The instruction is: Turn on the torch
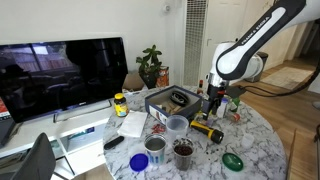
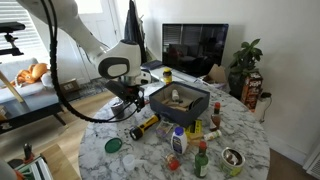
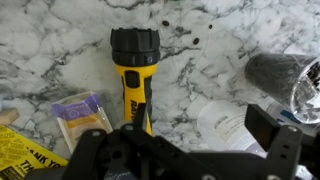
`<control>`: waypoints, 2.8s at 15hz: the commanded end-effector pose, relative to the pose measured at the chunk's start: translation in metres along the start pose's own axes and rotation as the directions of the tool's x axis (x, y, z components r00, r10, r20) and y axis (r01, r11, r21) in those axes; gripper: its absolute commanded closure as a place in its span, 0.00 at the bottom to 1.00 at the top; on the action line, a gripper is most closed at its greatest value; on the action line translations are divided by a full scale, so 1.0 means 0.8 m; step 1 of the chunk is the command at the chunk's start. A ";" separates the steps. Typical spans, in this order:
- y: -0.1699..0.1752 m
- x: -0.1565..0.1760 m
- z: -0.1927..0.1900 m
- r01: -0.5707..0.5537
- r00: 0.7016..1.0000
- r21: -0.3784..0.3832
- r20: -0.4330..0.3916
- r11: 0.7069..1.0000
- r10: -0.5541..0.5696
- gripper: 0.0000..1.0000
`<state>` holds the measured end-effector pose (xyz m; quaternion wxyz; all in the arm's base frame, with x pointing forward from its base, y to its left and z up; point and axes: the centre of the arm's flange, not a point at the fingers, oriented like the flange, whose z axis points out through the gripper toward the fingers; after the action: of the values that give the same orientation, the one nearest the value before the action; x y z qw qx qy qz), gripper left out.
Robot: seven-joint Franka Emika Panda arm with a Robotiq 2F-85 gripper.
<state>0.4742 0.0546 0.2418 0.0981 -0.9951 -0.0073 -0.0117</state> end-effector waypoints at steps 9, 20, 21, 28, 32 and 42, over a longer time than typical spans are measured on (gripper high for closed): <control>0.073 0.005 0.052 -0.038 0.999 0.024 -0.015 0.999 0.039 0.34; 0.083 -0.021 0.085 0.156 0.986 0.047 -0.070 0.987 -0.153 1.00; 0.085 -0.023 0.085 0.172 0.983 0.047 -0.078 0.984 -0.168 1.00; 0.097 -0.034 0.094 0.196 0.975 0.091 -0.128 0.976 -0.184 1.00; 0.103 -0.036 0.103 0.183 0.976 0.105 -0.140 0.977 -0.168 1.00; 0.110 -0.042 0.111 0.173 0.972 0.098 -0.177 0.980 -0.154 1.00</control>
<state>0.4520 -0.0149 0.1471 0.1519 -0.9806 -0.0811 -0.0932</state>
